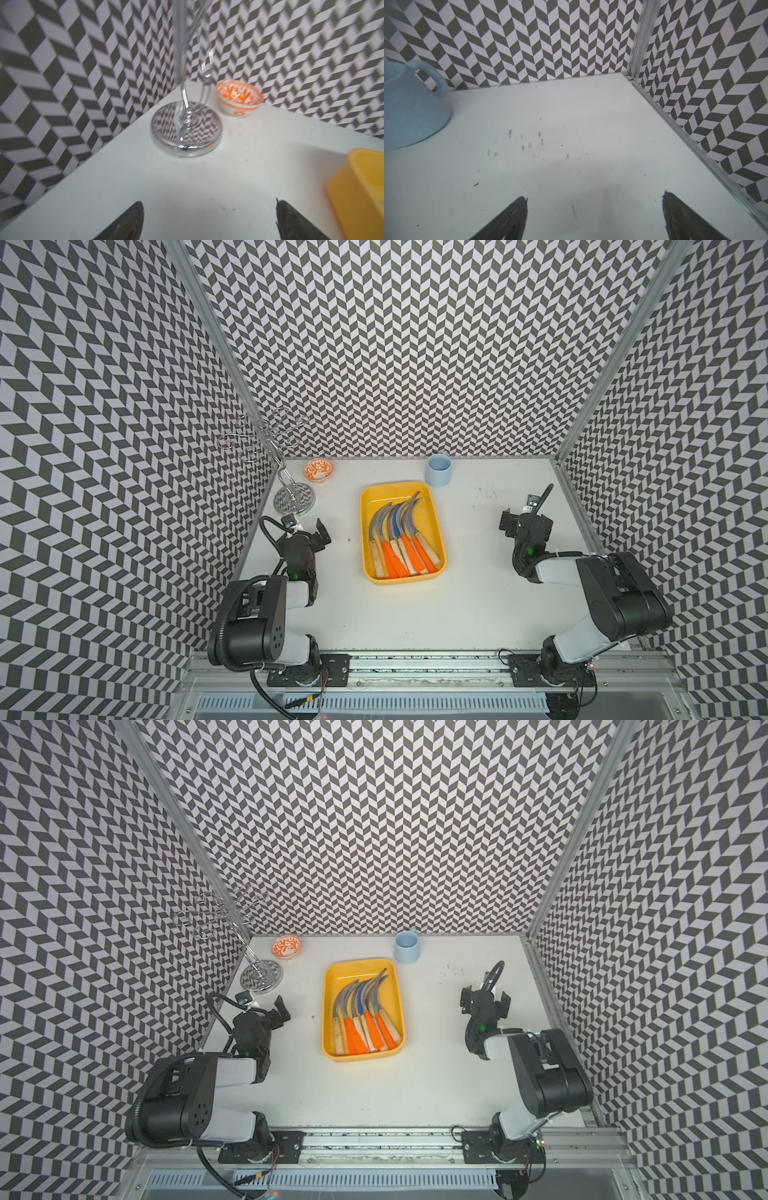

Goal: Put small sickles into storage boxes
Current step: Reset both arms

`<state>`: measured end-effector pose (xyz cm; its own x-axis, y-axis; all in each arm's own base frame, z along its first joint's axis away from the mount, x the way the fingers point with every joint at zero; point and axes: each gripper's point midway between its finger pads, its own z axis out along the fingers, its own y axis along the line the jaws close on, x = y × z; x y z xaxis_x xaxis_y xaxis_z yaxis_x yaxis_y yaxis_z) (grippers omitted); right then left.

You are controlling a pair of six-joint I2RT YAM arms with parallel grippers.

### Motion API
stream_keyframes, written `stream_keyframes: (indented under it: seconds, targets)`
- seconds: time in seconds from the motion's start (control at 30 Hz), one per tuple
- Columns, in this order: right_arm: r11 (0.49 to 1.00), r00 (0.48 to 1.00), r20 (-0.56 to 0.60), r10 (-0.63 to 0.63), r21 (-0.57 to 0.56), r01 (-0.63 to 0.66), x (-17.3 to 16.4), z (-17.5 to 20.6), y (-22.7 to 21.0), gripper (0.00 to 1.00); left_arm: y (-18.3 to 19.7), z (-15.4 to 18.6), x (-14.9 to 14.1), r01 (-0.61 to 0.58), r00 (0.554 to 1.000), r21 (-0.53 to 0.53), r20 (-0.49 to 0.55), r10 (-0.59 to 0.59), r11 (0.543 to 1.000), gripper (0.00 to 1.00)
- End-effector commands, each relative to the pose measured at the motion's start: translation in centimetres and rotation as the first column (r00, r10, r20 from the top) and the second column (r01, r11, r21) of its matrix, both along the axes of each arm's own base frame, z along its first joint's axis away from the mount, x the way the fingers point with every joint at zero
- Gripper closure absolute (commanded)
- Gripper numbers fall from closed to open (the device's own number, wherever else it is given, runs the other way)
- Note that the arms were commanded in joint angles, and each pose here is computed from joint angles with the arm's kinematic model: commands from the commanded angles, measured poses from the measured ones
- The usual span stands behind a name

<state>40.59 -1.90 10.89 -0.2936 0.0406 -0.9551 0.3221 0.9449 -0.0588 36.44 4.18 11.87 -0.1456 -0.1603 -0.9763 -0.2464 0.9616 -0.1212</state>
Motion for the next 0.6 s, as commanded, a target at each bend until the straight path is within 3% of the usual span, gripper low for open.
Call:
stream_keyframes:
  seconds: [0.0,0.07,0.13,0.2,0.33,0.47,0.57]
  targets:
    - [0.998,0.973,0.225,0.047,0.023,-0.054,-1.1,4.5,0.2,0.01,-1.0,3.1,0.3,0.013,0.99,0.088,0.141,-0.026,0.996,0.0]
    - [0.997,0.956,0.289,0.053,0.046,-0.069,-2.6,5.1,-0.3,0.01,-1.7,3.0,1.3,0.026,0.989,0.131,0.139,-0.045,0.991,0.0]
    - [0.991,0.956,0.268,0.121,0.03,-0.133,-2.3,4.4,0.5,0.01,-1.7,2.9,1.4,0.033,0.991,0.127,0.125,-0.049,0.991,0.0]
    - [0.99,0.927,0.354,0.129,0.009,-0.141,-3.8,5.0,0.5,0.01,-1.8,3.0,1.3,0.031,0.99,0.128,0.131,-0.048,0.991,0.0]
    - [0.993,0.955,0.279,0.1,0.034,-0.114,-2.7,4.3,0.2,0.01,-1.8,3.0,1.2,0.031,0.99,0.127,0.131,-0.047,0.991,0.0]
    - [0.994,0.926,0.366,0.091,0.023,-0.107,-3.2,5.6,0.0,0.01,-1.8,3.0,1.2,0.032,0.99,0.128,0.13,-0.049,0.991,0.0]
    - [0.994,0.942,0.323,0.092,0.027,-0.107,-3.6,4.4,-0.1,0.01,-1.8,2.9,1.4,0.034,0.991,0.128,0.124,-0.05,0.991,0.0]
